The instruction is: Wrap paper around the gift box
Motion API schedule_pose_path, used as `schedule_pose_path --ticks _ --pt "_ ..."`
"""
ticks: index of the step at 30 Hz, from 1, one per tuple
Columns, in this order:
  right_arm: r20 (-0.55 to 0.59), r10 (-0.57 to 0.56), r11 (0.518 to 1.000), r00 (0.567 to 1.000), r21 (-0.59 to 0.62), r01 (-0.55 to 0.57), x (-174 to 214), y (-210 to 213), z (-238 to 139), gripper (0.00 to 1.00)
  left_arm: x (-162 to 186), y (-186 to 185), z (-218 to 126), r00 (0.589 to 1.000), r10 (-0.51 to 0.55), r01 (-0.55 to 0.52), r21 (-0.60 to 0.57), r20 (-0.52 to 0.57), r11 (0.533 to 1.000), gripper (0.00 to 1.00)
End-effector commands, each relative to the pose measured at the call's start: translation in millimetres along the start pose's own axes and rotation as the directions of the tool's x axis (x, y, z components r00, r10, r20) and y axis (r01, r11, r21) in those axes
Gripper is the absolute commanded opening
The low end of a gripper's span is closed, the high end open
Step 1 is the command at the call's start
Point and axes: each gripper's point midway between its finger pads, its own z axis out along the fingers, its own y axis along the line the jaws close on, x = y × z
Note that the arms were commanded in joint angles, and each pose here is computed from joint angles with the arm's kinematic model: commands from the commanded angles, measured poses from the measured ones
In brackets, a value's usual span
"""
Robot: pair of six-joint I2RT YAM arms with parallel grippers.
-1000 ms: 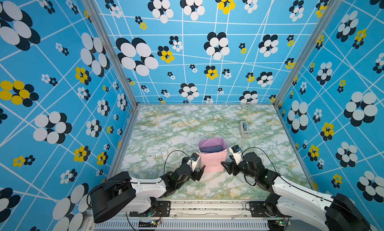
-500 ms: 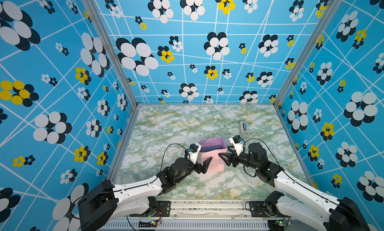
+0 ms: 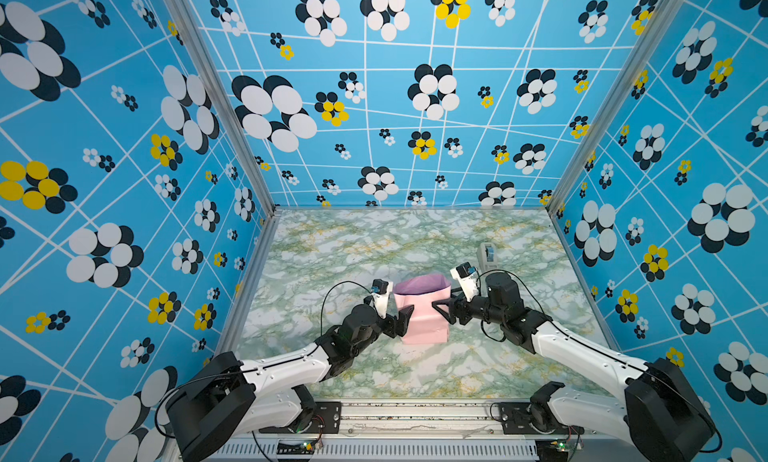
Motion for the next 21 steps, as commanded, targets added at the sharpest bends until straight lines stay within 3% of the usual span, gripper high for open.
schedule_pose_path --ticks 1,5,12,14,18,21 --pt "-0.048 0.038 0.996 0.998 0.087 -0.033 10.5 -19.2 2.7 0.78 7.5 9.0 2.3 0.999 -0.035 0.034 -0.028 -0.025 0.999 0.85" --pt "-0.082 0.045 0.994 0.996 0.106 -0.036 21.0 -24.0 4.2 0.78 15.9 16.9 -0.1 0.998 -0.047 0.045 -0.058 -0.05 0.997 0.82" --pt "-0.063 0.061 0.994 0.996 -0.082 -0.066 4.9 17.1 5.3 0.78 11.9 3.9 7.2 0.996 -0.055 0.054 -0.011 -0.065 0.998 0.82" --pt "-0.079 0.076 0.996 0.994 -0.041 -0.079 12.2 9.4 7.5 0.78 10.3 1.5 10.3 0.997 -0.058 0.057 -0.005 -0.058 0.998 0.82" --pt "-0.118 0.131 0.979 0.984 0.174 -0.109 31.1 -31.7 4.0 0.78 15.0 15.6 10.0 0.995 -0.069 0.063 -0.083 -0.07 0.995 0.81" --pt "-0.121 0.172 0.965 0.978 0.218 -0.142 35.2 -44.8 -4.4 0.78 18.5 30.1 1.3 0.995 -0.072 0.062 -0.148 -0.062 0.987 0.8"
